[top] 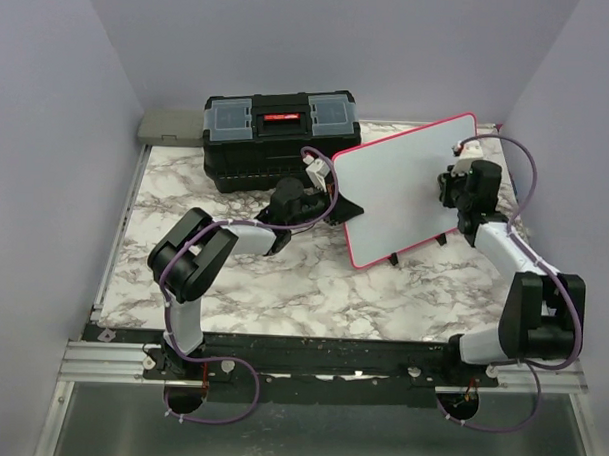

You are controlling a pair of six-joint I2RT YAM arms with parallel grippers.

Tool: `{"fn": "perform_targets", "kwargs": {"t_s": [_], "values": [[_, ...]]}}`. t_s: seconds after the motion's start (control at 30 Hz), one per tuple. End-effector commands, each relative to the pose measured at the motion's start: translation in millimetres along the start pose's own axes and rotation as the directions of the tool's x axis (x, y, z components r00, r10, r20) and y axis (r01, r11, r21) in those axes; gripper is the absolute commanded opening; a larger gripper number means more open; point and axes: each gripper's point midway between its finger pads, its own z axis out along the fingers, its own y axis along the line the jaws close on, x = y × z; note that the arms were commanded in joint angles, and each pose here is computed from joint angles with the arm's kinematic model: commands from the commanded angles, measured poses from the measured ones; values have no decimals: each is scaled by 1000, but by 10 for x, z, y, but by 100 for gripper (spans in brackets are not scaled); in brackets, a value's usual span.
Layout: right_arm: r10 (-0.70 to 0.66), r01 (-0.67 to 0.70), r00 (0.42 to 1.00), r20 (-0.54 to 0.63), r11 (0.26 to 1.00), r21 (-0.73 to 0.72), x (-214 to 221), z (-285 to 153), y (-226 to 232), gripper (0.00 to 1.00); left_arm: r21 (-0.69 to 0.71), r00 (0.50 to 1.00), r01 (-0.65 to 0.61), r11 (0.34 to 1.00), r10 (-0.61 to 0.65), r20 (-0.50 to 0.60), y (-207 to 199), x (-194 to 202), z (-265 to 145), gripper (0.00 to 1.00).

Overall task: Erase the whiteboard
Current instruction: Erase the whiteboard at the whiteboard stand.

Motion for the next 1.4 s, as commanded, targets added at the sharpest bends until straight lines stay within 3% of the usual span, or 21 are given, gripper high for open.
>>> {"fn": "perform_targets", "kwargs": {"t_s": [0.0,0.13,0.37,0.53,0.8,0.97,1.37], "values": [[123,-122,992,-7,990,75,-7,-73,-334,1,101,991,-119,988,113,66,-330,-200,-27,0],[182,-182,983,13,982,43,-135,-247,-433,1,96,990,-126,987,119,70,-312,-190,-37,0],[287,-274,958,7,923,-271,-339,-680,181,1,85,988,-134,987,126,93,-279,-166,-85,0],[352,-334,936,-21,862,-381,-313,-855,431,0,87,983,-155,984,145,110,-260,-136,-122,0],[331,-315,943,-19,877,-362,-183,-889,423,1,75,987,-135,988,127,102,-165,-15,-148,1],[329,-313,944,-15,880,-357,-171,-895,411,1,64,985,-130,989,122,119,-174,-60,-158,15],[339,-321,941,-8,880,-350,-158,-916,357,1,15,986,-110,994,107,128,-78,-86,-167,35]]}}
